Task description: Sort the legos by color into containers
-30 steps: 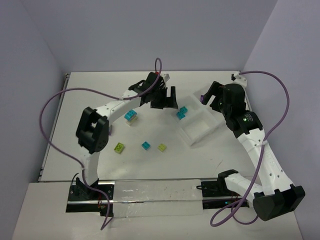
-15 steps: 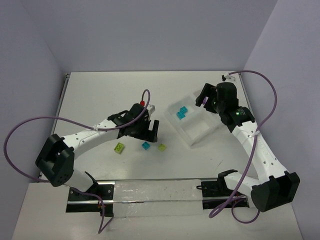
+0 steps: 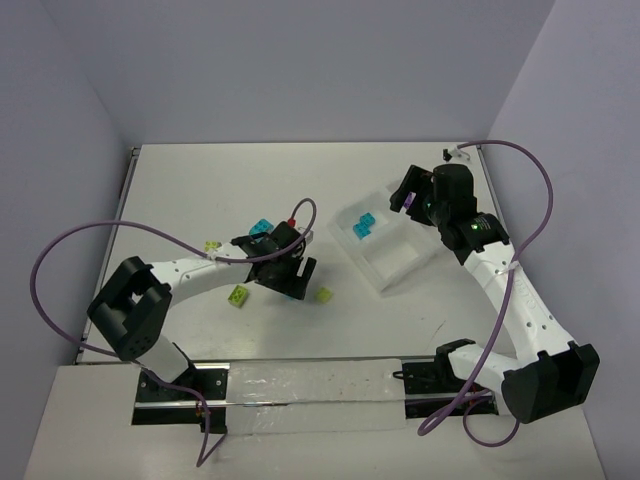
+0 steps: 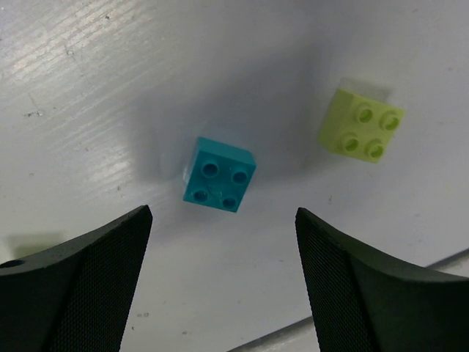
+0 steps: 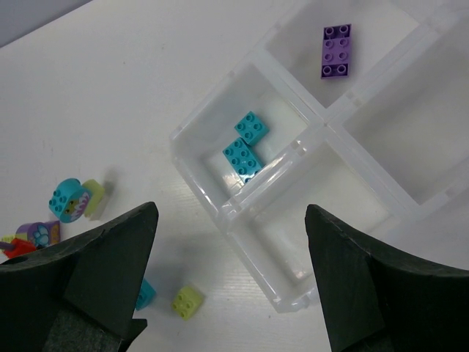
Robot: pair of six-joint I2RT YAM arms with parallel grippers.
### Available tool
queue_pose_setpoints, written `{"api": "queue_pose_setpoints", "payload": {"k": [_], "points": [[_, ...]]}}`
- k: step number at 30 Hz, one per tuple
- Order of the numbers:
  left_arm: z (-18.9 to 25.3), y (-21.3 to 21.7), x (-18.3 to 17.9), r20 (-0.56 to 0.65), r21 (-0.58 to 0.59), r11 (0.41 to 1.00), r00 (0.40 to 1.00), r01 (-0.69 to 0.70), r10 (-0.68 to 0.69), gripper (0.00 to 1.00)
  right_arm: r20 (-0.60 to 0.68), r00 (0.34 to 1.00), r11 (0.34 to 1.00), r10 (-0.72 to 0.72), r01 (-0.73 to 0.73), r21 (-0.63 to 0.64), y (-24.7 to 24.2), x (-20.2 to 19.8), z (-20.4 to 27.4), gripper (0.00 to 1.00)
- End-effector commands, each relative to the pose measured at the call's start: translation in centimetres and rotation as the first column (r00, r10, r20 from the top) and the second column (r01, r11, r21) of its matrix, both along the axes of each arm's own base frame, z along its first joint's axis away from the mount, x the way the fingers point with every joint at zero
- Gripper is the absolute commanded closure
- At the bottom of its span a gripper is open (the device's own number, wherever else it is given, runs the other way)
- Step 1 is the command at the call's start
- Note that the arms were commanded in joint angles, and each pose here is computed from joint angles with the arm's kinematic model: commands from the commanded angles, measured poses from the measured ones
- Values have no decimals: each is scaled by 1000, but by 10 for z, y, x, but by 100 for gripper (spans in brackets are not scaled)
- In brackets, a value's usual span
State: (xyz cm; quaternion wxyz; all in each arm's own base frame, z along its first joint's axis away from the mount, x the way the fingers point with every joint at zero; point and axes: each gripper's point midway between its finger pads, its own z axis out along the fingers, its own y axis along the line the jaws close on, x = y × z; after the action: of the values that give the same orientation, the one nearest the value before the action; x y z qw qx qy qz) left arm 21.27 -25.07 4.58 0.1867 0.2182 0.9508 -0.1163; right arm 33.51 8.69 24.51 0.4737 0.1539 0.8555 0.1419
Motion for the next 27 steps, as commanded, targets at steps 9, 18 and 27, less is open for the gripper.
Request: {"api": "queue_pose_setpoints", "payload": {"k": [9,18,27], "points": [[-18,-7,18,41,38,999,999,10,-12,40,77,997,1000,-21,20,2,-2,6,24,12],[-17,-11,27,63,58,998,997,29,-33,61,70,998,1000,-7,5,25,3,7,23,12],[-24,-14,33,53,91,994,997,54,-59,9,71,997,1000,0,-1,15,3,9,25,12]]}}
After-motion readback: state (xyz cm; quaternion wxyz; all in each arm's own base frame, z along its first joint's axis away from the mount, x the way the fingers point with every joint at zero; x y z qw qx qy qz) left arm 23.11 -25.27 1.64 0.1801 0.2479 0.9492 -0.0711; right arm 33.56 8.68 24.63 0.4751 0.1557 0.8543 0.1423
